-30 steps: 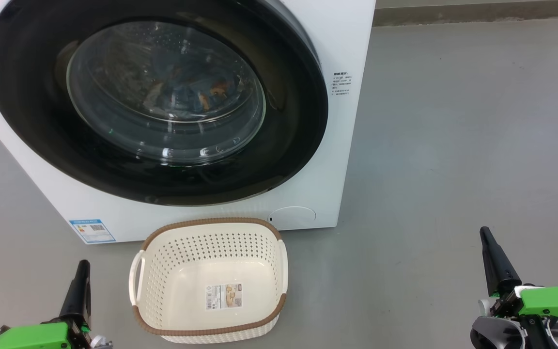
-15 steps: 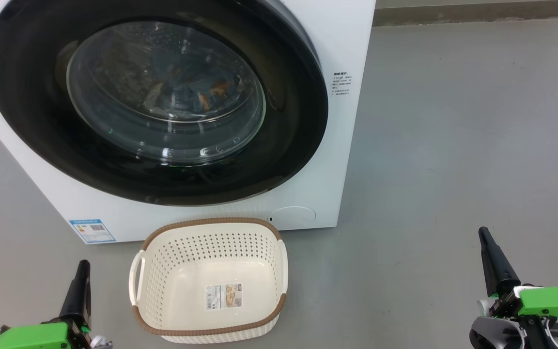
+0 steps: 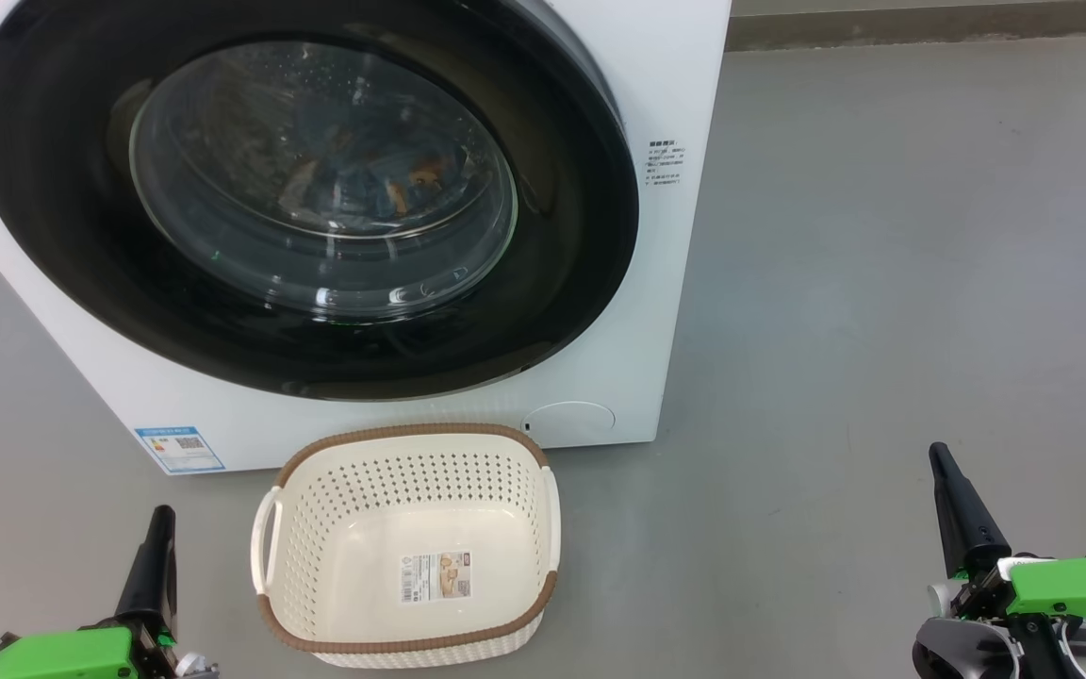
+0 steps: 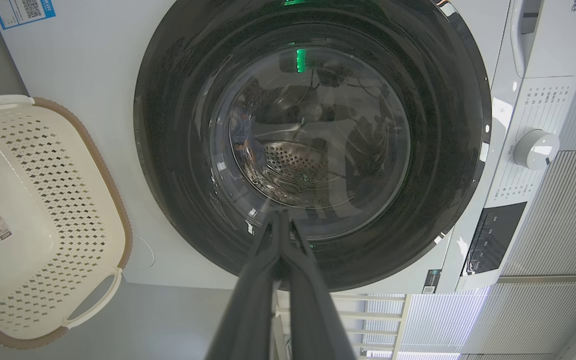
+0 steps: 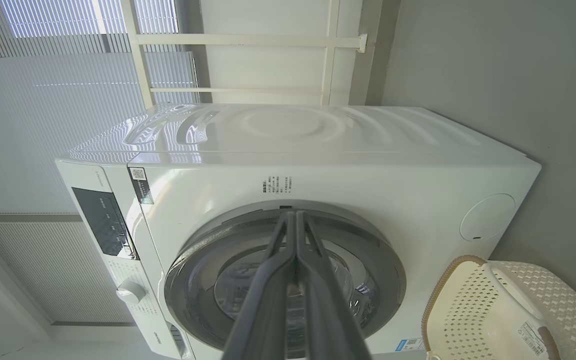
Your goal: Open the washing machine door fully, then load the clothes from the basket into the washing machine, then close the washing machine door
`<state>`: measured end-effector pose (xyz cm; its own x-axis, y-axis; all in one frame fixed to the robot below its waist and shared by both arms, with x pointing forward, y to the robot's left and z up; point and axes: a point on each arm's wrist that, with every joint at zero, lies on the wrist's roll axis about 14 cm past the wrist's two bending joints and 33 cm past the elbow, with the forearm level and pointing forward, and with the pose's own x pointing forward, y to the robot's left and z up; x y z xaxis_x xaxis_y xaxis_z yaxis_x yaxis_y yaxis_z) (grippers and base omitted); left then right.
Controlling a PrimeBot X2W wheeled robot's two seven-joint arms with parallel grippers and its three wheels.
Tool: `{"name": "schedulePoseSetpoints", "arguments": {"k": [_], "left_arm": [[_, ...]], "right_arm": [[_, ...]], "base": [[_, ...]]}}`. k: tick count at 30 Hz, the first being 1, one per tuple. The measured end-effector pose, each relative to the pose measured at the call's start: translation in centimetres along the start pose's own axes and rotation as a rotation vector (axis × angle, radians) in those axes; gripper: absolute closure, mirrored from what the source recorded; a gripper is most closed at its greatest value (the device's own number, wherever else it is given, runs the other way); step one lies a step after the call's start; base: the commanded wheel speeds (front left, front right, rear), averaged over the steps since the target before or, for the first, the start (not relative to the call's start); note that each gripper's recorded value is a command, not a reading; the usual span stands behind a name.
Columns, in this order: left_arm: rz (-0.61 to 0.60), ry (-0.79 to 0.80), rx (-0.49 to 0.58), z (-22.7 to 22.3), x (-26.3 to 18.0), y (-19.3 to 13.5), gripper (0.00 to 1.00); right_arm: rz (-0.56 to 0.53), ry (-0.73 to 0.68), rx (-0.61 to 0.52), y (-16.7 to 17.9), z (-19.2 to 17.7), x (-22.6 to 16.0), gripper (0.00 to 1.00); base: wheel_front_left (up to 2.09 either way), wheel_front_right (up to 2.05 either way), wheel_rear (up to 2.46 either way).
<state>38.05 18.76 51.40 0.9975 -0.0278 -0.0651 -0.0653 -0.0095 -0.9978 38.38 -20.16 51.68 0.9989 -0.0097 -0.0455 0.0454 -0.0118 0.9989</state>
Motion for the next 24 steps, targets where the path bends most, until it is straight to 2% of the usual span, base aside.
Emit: {"name": "schedulePoseSetpoints", "arguments": {"k": [24], "left_arm": [[0.0,-0.001,-0.004,-0.06,0.0,0.0,1.0]], "right_arm": [[0.001,0.002,-0.003,0.03,0.0,-0.01,1.0]], "base": [[0.0,0.0,0.0]]}}
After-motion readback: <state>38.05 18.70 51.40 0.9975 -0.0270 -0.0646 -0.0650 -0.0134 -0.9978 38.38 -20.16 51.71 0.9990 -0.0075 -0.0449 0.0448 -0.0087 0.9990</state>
